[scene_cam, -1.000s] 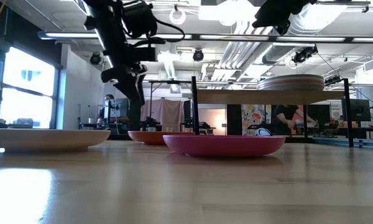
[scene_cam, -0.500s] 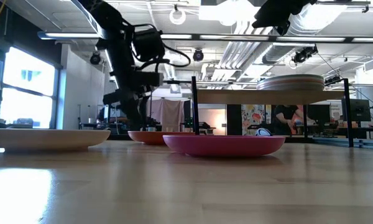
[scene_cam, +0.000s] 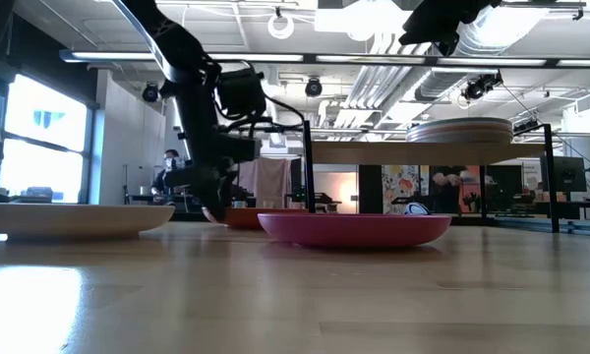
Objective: Place and stack plates onto a shelf
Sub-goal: Put the orange plate on the shelf
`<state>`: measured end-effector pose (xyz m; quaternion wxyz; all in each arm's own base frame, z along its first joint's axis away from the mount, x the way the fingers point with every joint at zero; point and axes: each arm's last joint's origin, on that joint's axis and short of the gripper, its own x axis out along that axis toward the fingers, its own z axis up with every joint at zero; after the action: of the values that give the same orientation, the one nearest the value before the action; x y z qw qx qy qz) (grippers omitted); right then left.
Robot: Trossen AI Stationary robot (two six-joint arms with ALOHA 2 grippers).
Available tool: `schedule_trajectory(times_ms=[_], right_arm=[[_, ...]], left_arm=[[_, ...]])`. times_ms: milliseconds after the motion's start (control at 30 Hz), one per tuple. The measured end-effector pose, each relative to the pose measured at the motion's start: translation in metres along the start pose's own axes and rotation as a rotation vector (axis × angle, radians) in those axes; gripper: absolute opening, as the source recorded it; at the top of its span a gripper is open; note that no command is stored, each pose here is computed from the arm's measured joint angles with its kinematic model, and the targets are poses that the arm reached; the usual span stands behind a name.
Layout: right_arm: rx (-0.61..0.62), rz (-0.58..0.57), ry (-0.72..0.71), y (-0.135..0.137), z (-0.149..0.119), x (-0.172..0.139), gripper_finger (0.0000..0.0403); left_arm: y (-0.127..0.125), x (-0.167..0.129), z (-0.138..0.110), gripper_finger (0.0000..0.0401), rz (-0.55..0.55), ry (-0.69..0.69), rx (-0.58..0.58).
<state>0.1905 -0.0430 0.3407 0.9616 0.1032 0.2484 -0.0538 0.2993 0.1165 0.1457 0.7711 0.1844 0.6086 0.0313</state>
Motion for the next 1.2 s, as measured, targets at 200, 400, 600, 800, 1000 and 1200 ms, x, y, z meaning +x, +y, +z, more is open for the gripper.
schedule_trajectory(times_ms=[200, 400, 600, 800, 1000, 1200], right_arm=[[0.026, 0.001, 0.000, 0.000, 0.000, 0.000, 0.0106], [0.035, 0.003, -0.004, 0.000, 0.000, 0.000, 0.0106], [0.071, -0.051, -0.049, -0.001, 0.004, 0.000, 0.0106], [0.062, -0.066, -0.066, -0.002, 0.006, 0.002, 0.0106], [0.059, -0.102, -0.058, -0.004, 0.006, 0.007, 0.0123], [0.075, -0.205, -0.091, -0.009, 0.010, 0.016, 0.0157]], left_arm=[[0.000, 0.005, -0.001, 0.0089, 0.001, 0.021, 0.000], [-0.001, 0.001, -0.001, 0.0042, 0.016, 0.030, 0.006], [-0.006, -0.001, -0.002, 0.0005, 0.054, 0.094, 0.053], [-0.016, -0.009, 0.000, 0.0003, 0.090, 0.155, 0.104], [-0.025, -0.019, 0.004, 0.0002, 0.135, 0.170, 0.149], [-0.039, -0.038, 0.002, 0.0001, 0.217, 0.259, 0.213]])
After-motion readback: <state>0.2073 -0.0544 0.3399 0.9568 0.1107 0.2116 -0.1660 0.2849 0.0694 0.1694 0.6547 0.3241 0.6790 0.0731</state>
